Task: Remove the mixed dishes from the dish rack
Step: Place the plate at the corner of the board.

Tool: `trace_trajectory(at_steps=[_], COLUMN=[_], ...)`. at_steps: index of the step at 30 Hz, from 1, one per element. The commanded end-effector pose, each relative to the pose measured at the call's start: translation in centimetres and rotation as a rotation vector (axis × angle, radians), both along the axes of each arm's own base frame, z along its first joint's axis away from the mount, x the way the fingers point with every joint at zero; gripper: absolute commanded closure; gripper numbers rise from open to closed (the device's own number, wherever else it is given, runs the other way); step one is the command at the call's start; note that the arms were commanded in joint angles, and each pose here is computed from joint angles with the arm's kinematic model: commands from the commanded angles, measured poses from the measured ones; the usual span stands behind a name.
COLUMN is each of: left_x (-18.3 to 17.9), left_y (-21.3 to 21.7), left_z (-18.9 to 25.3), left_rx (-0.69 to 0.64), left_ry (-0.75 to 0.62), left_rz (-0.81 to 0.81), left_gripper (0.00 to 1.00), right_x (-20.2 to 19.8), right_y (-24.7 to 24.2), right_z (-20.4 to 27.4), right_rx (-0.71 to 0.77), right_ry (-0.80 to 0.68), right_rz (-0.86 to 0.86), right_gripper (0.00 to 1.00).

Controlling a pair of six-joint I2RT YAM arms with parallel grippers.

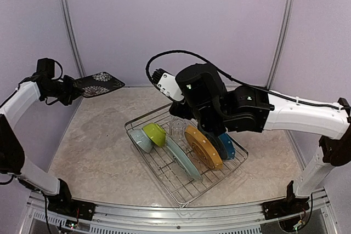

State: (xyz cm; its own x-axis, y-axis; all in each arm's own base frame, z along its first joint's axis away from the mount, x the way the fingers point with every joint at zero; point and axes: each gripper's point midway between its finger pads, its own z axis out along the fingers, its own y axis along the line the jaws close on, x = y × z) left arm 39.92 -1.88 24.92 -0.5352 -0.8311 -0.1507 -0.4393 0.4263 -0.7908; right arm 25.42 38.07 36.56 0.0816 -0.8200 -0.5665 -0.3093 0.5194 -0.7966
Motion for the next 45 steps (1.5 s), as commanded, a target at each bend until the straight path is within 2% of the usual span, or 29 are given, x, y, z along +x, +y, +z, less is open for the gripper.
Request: trace_trajectory(at_steps=[1, 6, 13, 18, 27, 32, 38, 43, 45], left_x=[0.5, 0.2, 0.0, -0.1, 1.8, 3.2, 3.5, 5.4, 5.6], left_y=[2.4, 4.5, 5.8, 7.1, 8.3, 7.9, 7.4, 5.3, 4.9], left_z=[3.0, 0.9, -3.8, -6.9, -10.9, -13.6, -16.4, -18.3, -19.5], left_rx=[0.052, 0.089, 0.009, -0.001, -0.038, -0.06, -0.025, -0.051, -0.07], left_ry=[-0.184, -0.171, -0.155, -0.13, -0.123, -0.096, -0.054, -0.026, 0.004], left_rz=[0.081, 0.183, 0.312, 0.412, 0.484, 0.528, 0.638, 0.619, 0.63], left_gripper=[1.0, 1.0, 1.0, 1.0, 1.0, 1.0, 1.0, 1.0, 0.96], right_x=[-1.0, -1.5, -2.1, -2.3, -2.7, -2.9, -3.1, -3.3, -3.3], right_y=[-1.5, -2.1, -2.3, -2.7, -3.2, -3.9, -4.4, -4.4, -4.4], right_z=[0.2, 0.2, -0.8, -0.9, -0.7, -0.7, -0.4, -0.8, -0.8], right_rx=[0.083, 0.126, 0.153, 0.179, 0.204, 0.226, 0.257, 0.251, 0.249], right_ry=[0.094, 0.151, 0.228, 0.252, 0.297, 0.316, 0.339, 0.354, 0.358], right_rz=[-0.003, -0.009, -0.003, -0.016, -0.024, -0.047, -0.062, -0.065, -0.067], right_gripper=[0.03, 0.03, 0.03, 0.03, 0.03, 0.03, 0.03, 0.03, 0.03])
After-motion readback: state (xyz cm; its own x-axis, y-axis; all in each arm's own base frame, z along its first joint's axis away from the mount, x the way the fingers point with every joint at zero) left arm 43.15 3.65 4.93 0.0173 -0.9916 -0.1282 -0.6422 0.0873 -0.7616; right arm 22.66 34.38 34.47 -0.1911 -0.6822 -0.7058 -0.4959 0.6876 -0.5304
